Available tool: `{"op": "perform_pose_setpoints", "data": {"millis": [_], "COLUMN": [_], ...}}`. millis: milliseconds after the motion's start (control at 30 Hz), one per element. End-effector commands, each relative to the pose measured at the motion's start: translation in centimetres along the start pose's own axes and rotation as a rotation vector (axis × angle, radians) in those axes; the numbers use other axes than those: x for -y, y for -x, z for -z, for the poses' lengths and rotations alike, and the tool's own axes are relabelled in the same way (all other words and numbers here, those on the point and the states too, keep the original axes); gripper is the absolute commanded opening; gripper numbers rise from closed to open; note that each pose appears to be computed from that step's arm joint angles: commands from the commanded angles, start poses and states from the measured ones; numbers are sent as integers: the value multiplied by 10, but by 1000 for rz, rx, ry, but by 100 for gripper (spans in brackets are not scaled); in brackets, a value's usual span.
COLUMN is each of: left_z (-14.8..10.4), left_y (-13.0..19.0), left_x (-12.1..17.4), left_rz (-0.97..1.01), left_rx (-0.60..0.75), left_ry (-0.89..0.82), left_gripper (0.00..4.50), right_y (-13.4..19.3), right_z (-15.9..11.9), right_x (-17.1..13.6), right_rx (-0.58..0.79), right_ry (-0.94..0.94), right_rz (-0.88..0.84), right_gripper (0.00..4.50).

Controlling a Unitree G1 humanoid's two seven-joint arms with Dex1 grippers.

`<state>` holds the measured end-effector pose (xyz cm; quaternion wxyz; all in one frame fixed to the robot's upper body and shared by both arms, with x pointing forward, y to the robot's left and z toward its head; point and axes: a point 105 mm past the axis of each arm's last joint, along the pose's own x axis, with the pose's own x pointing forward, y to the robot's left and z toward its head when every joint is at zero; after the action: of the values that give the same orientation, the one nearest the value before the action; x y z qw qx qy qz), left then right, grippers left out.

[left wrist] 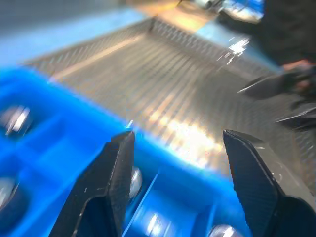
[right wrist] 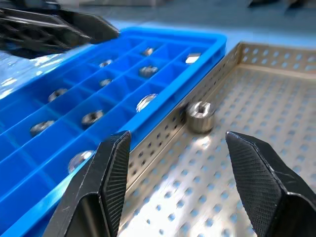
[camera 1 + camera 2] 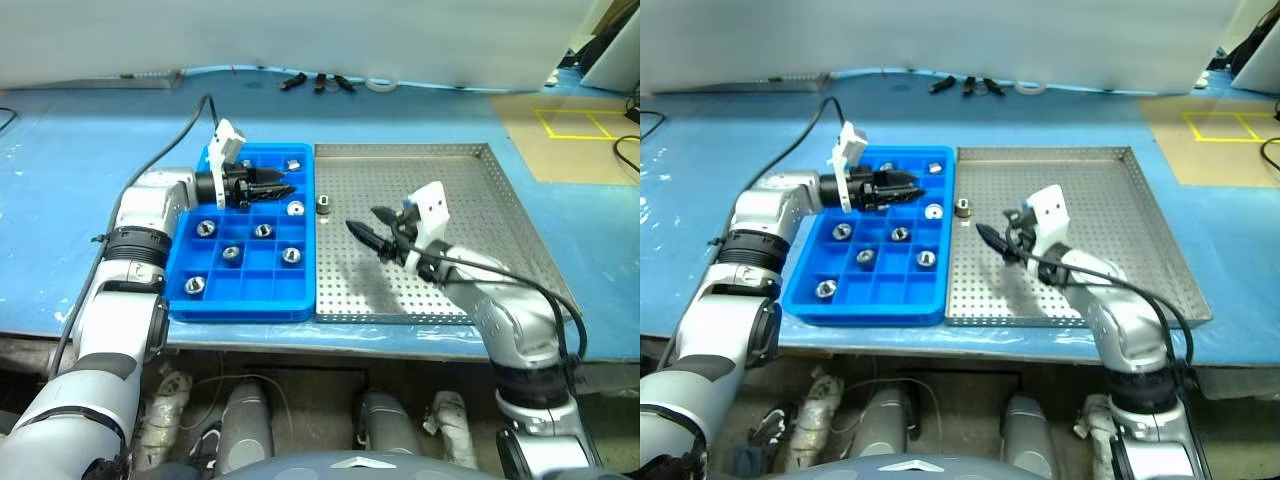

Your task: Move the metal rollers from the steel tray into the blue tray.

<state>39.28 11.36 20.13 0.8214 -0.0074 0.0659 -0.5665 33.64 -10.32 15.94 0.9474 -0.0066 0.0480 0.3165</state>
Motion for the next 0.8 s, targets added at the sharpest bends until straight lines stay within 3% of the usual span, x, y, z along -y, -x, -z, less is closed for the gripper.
{"op": "perform_pose_setpoints", "data": {"millis": [33,367,567,800], "left_z": [-21,-28,-25,-20], "left_y": [5,43,58,66], "left_x": [8,-5,0,2], "left_rz": [8,-184,-244,-294], "left_rx": [57,128,127,111], "left_ry": [-26,-3,-7,-1], "left_gripper": [302,302,302,302], "right_y": [-18,-90,-112,-118], "right_z": [-19,-5,11,5], "right_x": [21,42,50,41], "right_rx": [54,1,-39,-16], "right_ry": [47,38,-5,2], "right_rz": [71,122,185,115], "right_gripper": [325,325,325,325]}}
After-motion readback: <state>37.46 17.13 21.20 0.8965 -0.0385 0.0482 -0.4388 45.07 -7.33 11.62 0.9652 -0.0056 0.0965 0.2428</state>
